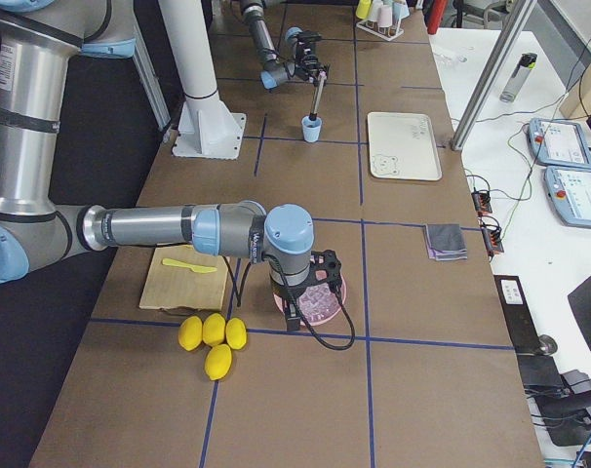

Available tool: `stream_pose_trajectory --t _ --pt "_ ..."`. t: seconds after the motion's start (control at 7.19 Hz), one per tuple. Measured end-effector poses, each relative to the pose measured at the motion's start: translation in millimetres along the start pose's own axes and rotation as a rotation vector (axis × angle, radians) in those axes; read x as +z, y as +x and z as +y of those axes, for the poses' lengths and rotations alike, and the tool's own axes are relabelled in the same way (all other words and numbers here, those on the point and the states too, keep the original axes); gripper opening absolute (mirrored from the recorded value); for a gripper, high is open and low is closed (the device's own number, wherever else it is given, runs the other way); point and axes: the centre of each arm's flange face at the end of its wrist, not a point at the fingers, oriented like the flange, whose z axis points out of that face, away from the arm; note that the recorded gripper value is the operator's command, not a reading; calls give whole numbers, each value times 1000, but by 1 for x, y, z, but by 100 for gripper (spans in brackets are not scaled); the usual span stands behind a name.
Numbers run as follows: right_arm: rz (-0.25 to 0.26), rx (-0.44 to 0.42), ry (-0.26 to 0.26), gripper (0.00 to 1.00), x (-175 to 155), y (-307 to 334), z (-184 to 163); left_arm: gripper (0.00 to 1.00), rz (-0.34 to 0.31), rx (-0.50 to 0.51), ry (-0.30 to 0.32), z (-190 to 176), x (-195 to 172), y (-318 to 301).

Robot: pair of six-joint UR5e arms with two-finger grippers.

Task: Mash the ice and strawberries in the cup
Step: 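Carry the muddler with the left gripper over the cup and lower it in, then press the muddler down into the cup with the left gripper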

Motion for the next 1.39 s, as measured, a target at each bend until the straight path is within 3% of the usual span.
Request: stream_pose_trajectory --t 0.7,0.97,1.25,1.39 --pt "1 3 -4 99 2 2 1 0 9 0 1 36 -9 5" --pt "2 3 -4 99 2 2 1 0 9 -2 28 24 -6 5" --pt "2 3 -4 99 2 2 1 0 -1 -9 61 -10 -5 -6" --pt "1 3 -3 99 1 2 1 0 -15 -11 47 -30 -2 -7"
